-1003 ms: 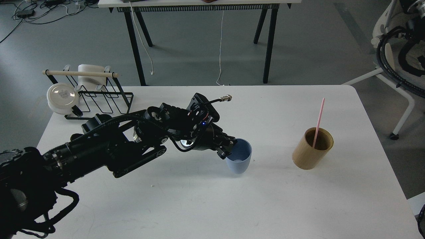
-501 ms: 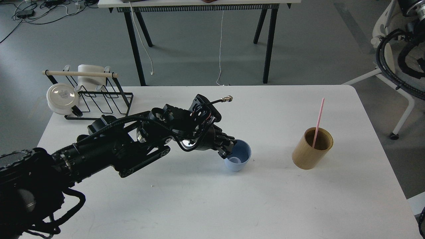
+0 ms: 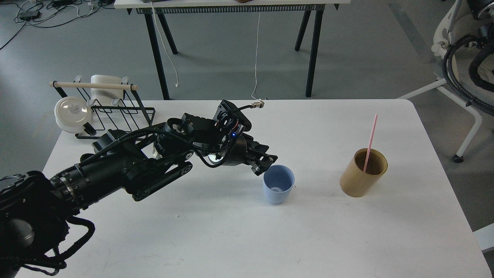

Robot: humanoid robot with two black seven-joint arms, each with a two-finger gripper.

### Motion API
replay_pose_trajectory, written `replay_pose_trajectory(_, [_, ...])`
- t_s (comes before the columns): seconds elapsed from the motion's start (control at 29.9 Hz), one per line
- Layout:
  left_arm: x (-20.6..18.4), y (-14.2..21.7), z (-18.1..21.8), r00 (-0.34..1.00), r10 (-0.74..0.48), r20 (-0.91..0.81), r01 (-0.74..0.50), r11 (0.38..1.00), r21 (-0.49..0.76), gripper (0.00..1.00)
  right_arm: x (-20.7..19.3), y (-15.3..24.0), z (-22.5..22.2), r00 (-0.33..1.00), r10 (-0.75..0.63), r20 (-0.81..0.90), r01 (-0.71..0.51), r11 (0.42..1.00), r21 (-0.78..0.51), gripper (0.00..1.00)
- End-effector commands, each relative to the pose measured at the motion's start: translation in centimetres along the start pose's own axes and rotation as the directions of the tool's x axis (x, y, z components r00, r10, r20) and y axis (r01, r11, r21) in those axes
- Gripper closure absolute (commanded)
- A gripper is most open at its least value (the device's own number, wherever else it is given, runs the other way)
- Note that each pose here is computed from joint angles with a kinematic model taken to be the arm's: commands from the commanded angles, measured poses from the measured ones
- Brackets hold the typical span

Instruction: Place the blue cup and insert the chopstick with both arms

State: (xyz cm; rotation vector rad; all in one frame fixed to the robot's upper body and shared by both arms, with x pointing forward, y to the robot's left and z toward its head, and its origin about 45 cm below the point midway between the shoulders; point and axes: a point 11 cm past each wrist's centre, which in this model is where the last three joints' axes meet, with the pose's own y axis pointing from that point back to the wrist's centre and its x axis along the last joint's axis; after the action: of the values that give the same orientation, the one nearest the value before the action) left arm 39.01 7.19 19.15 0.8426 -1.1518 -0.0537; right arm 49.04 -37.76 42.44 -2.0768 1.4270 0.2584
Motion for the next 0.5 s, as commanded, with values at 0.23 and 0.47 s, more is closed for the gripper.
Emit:
replay_pose_trajectory(0.23, [7.9, 6.0, -3.2, 0.887, 0.262, -0.38, -0.319, 0.943, -0.096, 0.01, 0.4, 2.8, -1.0, 0.913, -0.1, -0.396, 0.009, 0.975, -0.224, 0.01])
replay_pose_trajectory(0.47, [12.1, 10.5, -7.5, 0.513, 0.351, -0.783, -0.6, 0.799, -0.035, 0.01, -1.4, 5.1, -0.3, 0.79, -0.272, -0.549, 0.045, 0.92, -0.39, 0.03])
